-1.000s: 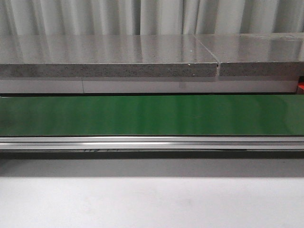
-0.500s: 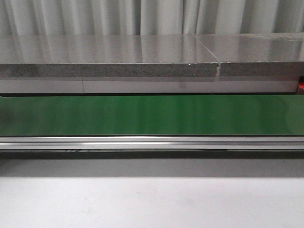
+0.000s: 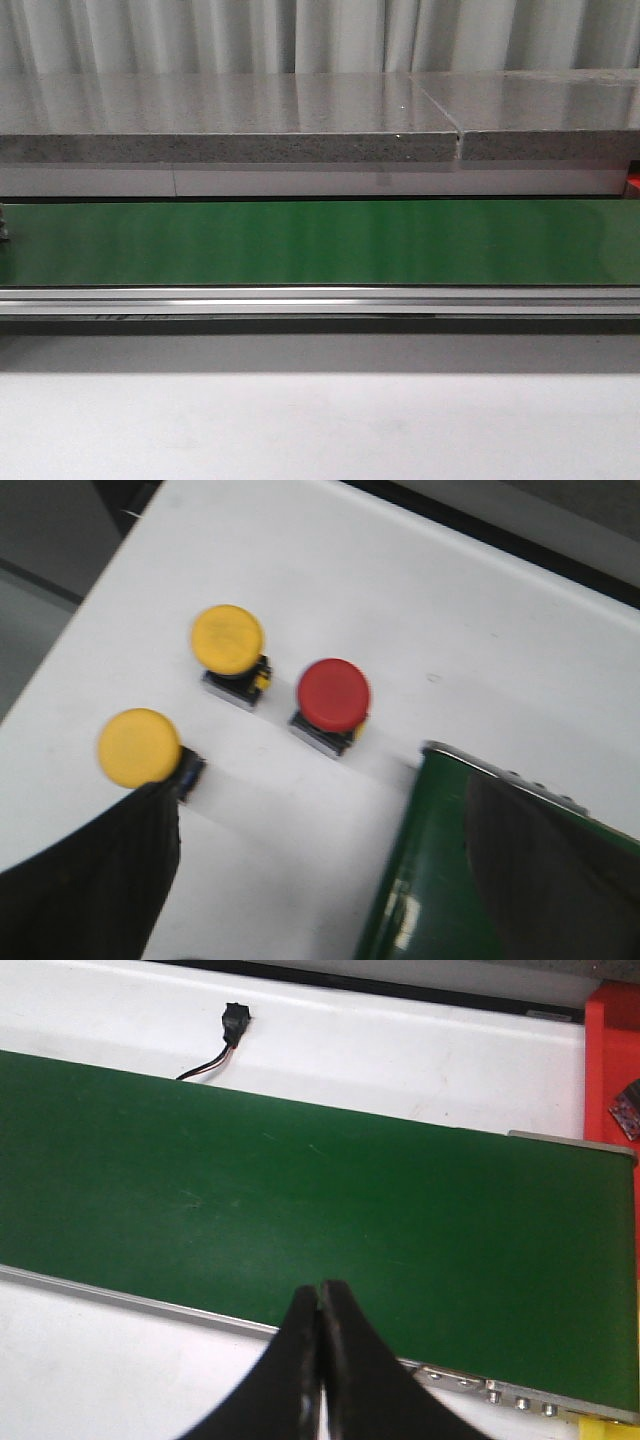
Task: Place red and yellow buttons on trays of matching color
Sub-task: 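Set the red button on the belt and open the left gripper, then move the left gripper to a yellow button and grasp it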
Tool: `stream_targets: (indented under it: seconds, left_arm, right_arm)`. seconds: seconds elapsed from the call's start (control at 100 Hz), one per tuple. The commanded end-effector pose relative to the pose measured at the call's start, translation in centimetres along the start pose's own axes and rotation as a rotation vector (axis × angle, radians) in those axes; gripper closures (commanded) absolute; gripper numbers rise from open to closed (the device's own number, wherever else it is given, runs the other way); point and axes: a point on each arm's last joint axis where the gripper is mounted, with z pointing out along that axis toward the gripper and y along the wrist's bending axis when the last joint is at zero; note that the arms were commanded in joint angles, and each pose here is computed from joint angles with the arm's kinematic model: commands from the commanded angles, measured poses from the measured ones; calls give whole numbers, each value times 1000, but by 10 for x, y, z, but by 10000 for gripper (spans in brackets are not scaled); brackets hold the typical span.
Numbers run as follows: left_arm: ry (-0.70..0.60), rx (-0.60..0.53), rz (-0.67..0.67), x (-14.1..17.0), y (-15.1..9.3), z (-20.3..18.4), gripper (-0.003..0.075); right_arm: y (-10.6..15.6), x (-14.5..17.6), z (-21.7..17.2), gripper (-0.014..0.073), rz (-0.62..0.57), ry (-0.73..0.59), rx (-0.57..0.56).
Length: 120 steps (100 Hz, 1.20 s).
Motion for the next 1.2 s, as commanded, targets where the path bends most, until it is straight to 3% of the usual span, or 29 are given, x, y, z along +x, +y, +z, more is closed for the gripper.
stream_targets:
  seconds: [0.0,0.3,1.06,1.14,1.19]
  left_arm:
    - [-131,-17,-41,-20,16,-12,153]
    - [-70,-99,-133,-16,59,36,153]
    - [23,-99,-163,7,67,115,155]
    - [27,-99,-165,8,67,116,188]
    - [27,-99,-165,8,67,116,247]
  right_arm:
    - [0,-12,-9,662,-8,-94,11]
    - [0,-12,-9,662,-8,-94,11]
    - [0,-12,-9,662,-8,-94,11]
    - [0,-12,-9,662,-8,-94,11]
    - [0,-12,-9,662,-8,-94,11]
